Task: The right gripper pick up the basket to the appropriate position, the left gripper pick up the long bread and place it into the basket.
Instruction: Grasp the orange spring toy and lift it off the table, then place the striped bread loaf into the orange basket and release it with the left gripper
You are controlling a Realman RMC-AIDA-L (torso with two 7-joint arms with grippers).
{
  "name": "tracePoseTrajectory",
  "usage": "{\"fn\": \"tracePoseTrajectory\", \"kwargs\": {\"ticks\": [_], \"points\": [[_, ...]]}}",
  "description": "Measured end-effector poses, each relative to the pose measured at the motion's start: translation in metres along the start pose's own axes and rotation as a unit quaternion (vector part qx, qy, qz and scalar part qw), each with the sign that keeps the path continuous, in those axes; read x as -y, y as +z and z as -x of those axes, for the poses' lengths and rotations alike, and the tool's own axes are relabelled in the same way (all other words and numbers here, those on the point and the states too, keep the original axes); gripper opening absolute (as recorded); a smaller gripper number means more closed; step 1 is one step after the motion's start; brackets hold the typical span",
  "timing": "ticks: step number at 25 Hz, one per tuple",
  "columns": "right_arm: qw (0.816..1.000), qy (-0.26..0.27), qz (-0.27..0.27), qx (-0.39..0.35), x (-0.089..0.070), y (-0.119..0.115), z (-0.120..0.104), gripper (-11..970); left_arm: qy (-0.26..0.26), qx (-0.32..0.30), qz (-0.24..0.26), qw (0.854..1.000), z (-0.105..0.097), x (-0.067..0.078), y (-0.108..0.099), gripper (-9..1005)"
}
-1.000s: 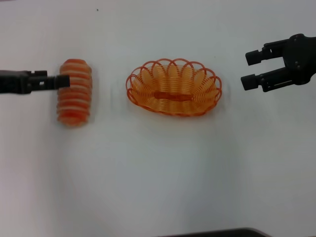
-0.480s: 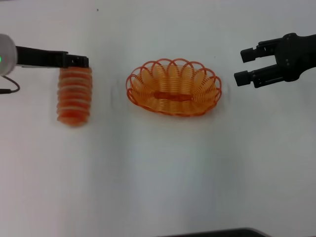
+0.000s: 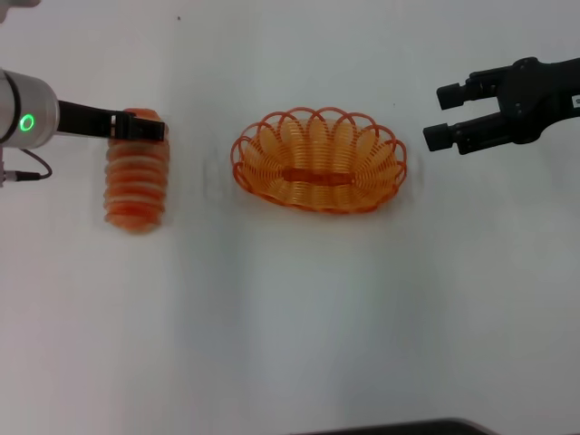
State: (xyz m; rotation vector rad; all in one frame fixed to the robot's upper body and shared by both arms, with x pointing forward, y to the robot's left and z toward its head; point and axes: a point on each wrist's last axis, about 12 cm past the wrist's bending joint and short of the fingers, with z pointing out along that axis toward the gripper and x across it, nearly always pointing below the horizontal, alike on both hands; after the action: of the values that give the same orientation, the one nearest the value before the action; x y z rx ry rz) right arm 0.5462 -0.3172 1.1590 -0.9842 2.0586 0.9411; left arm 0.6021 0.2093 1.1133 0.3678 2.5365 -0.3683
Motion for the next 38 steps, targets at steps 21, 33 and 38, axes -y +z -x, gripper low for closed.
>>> {"fn": "tracePoseTrajectory", "kwargs": {"ticks": [21, 33, 38], "points": [[1.000, -0.001, -0.003, 0.007, 0.002, 0.003, 0.005, 835, 0.025, -0.005, 0.001, 1.000, -0.003, 0.006, 0.003, 505], [0.998, 0.016, -0.041, 0.050, 0.010, -0.020, 0.003, 835, 0.120, 0.095, -0.059, 0.986, 0.022, 0.000, -0.047, 362], [0.997, 0.017, -0.049, 0.063, 0.012, -0.031, 0.003, 836, 0.222, 0.116, -0.149, 0.957, 0.035, 0.024, -0.054, 340]]}}
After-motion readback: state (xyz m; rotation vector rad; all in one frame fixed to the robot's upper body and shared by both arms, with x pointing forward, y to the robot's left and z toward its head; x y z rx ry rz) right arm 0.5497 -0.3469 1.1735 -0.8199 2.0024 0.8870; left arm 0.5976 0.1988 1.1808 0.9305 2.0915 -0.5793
